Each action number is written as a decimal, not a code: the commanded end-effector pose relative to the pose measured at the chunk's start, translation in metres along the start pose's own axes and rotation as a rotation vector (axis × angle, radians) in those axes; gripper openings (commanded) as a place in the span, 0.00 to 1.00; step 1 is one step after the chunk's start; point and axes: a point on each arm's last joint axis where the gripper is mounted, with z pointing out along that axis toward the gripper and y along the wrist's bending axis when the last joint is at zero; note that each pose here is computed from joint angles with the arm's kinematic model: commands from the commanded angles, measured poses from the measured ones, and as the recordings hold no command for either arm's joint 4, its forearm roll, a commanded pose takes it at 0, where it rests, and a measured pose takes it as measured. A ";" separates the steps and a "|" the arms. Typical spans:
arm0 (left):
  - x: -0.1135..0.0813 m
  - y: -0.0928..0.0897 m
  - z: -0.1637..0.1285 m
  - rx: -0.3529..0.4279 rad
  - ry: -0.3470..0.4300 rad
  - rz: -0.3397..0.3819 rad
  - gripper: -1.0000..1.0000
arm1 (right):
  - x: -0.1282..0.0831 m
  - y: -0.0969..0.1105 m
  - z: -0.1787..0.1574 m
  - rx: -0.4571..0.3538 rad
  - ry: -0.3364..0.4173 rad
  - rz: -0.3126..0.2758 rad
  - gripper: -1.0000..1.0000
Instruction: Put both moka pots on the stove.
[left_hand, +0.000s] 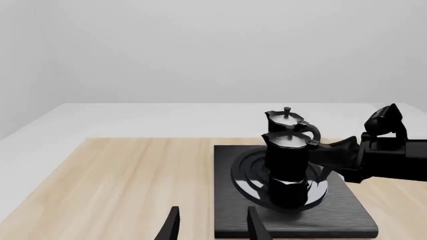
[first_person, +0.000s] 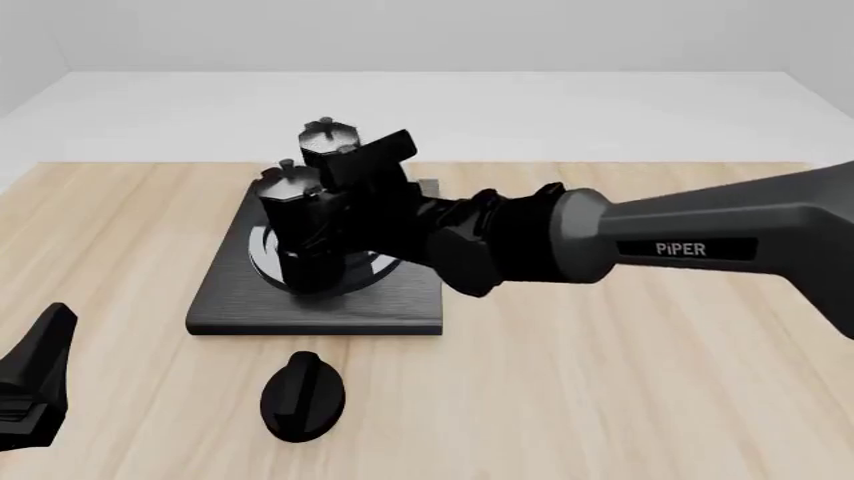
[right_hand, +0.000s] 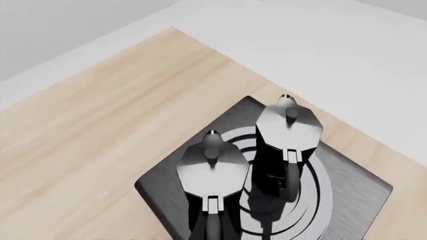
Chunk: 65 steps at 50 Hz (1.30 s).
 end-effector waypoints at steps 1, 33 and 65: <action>0.000 0.000 0.000 0.000 0.000 0.000 1.00 | 0.019 -0.003 0.002 0.017 0.040 0.069 0.00; 0.000 0.000 0.000 0.000 0.000 0.000 1.00 | 0.038 -0.002 0.009 0.015 0.065 0.098 0.00; 0.000 0.000 0.000 0.000 0.000 0.000 1.00 | 0.044 0.001 0.009 0.010 0.076 0.120 1.00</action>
